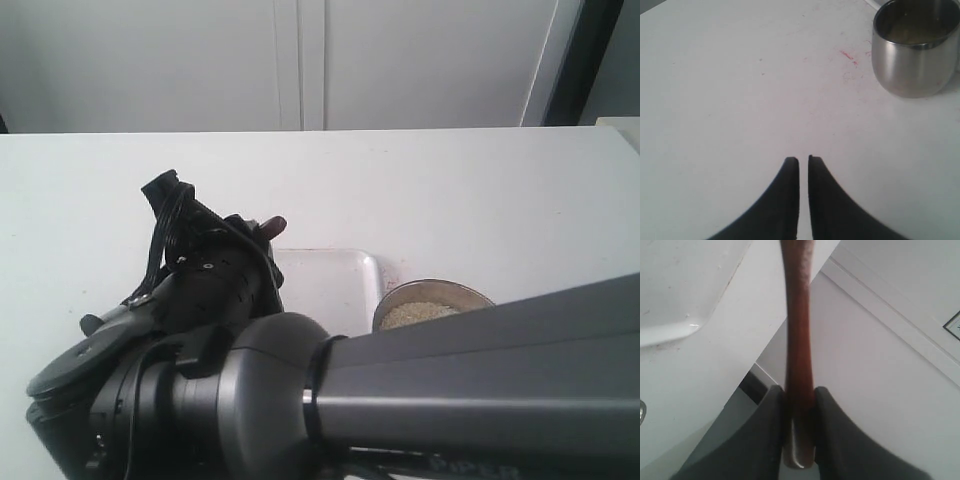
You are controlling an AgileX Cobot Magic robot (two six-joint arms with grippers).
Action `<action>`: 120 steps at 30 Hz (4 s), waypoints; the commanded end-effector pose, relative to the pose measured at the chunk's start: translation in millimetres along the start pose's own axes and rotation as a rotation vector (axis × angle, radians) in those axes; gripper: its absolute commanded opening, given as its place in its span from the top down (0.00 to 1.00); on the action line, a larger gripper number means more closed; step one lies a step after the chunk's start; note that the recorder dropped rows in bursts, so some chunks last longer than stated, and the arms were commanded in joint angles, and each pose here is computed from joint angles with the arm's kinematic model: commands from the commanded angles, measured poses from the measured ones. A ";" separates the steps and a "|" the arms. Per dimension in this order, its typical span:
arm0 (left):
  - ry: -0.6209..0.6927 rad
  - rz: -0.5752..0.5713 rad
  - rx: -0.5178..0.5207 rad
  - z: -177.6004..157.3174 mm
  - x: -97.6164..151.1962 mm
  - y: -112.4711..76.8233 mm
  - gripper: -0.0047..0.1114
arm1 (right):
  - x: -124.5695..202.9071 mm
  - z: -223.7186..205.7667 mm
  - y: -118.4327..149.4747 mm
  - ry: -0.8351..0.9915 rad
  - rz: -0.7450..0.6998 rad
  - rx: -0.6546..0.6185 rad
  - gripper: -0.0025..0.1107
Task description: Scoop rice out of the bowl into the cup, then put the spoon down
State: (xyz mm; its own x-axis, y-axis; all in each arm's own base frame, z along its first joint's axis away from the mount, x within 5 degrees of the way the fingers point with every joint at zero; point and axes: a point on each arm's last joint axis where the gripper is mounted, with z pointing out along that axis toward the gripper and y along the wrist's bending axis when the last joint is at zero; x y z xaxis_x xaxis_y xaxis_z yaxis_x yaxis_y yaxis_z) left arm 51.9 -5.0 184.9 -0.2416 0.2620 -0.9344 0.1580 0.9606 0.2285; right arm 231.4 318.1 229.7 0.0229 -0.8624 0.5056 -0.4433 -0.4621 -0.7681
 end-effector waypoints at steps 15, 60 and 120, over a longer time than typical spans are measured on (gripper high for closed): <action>0.057 -0.009 0.021 0.8 7.0 -2.2 0.84 | 15.2 -12.1 0.1 -0.020 0.359 -0.120 0.98; 0.057 -0.009 0.021 0.8 7.0 -2.2 0.84 | 51.0 76.6 12.7 0.371 1.696 -1.185 0.98; 0.057 -0.009 0.021 0.8 7.0 -2.2 0.84 | 64.2 64.2 6.1 0.317 1.517 -1.204 0.75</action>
State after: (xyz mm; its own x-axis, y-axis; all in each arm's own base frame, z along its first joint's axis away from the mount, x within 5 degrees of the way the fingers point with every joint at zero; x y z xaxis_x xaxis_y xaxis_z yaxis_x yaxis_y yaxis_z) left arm 51.9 -5.0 184.9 -0.2416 0.2620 -0.9344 0.1580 0.9606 0.2285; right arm 295.4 251.6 208.4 -0.9855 -0.1667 -0.0314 -0.1650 0.9850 -0.0515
